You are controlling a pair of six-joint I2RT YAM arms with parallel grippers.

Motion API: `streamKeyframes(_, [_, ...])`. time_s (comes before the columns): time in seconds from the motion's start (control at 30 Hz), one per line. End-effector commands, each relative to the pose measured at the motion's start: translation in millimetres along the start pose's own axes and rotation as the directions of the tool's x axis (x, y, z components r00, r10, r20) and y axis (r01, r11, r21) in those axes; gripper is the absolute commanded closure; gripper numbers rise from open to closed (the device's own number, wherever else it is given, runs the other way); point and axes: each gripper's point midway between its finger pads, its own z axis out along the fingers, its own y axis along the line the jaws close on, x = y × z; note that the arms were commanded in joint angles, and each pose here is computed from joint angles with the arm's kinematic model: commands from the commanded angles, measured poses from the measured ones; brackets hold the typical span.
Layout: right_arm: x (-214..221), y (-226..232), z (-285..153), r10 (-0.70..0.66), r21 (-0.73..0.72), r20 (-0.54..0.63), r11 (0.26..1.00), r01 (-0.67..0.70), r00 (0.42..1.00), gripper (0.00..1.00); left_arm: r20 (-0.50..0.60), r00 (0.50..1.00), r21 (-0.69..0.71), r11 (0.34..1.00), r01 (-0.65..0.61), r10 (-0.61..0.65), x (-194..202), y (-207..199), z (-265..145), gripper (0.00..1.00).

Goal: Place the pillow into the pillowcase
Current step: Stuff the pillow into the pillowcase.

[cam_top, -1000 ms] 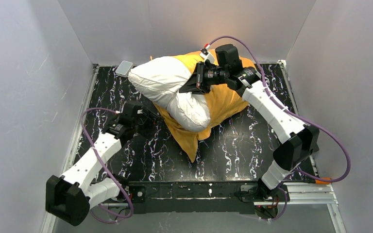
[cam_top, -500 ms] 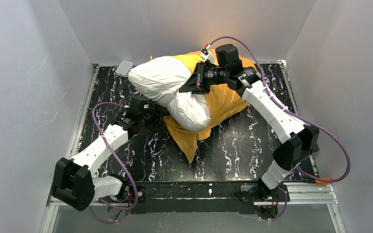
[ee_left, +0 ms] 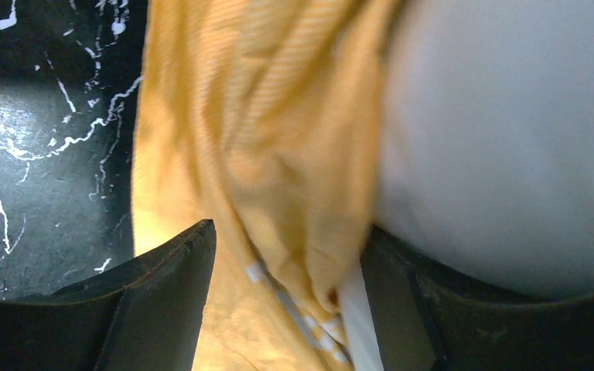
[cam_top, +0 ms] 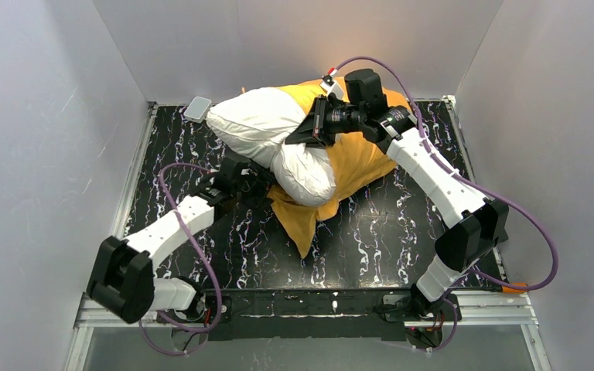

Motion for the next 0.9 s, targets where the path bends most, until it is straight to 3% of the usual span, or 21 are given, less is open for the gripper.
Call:
streamKeyframes(0.0, [-27.7,47.9,-24.3,-0.091,-0.117,0.132,0.987,0.107,0.987,0.99,-0.047,0.999,-0.07,0.997,0.021,-0.024,11.9,12.9,24.3,0.35])
streamKeyframes(0.1, [-29.8,53.1,-25.8,-0.096,-0.127,0.139,0.985,0.114,0.986,0.99,-0.038,0.998,-0.15,0.988,0.044,-0.05,12.2,35.6,34.9,0.38])
streamKeyframes(0.17, [-30.6,54.9,-26.4,-0.098,-0.13,0.142,0.985,0.117,0.985,0.99,-0.017,0.999,-0.189,0.981,0.048,-0.052,9.4,47.3,36.9,0.44])
streamKeyframes(0.4, [-24.6,34.9,-24.7,-0.124,-0.061,0.124,0.989,0.132,0.984,0.99,0.029,1.0,-0.112,0.994,0.008,-0.005,-9.8,32.3,17.2,0.98])
streamKeyframes(0.57, [-15.5,-7.0,-16.7,-0.162,0.064,0.083,0.986,0.157,0.983,0.99,0.06,0.998,0.016,1.0,-0.024,0.023,-14.9,-1.3,-25.8,1.0])
streamKeyframes(0.87, [-18.4,-85.8,18.0,-0.248,0.282,-0.015,0.928,0.242,0.969,0.99,-0.029,0.999,0.216,0.976,-0.017,0.024,17.4,-29.6,-97.6,1.0])
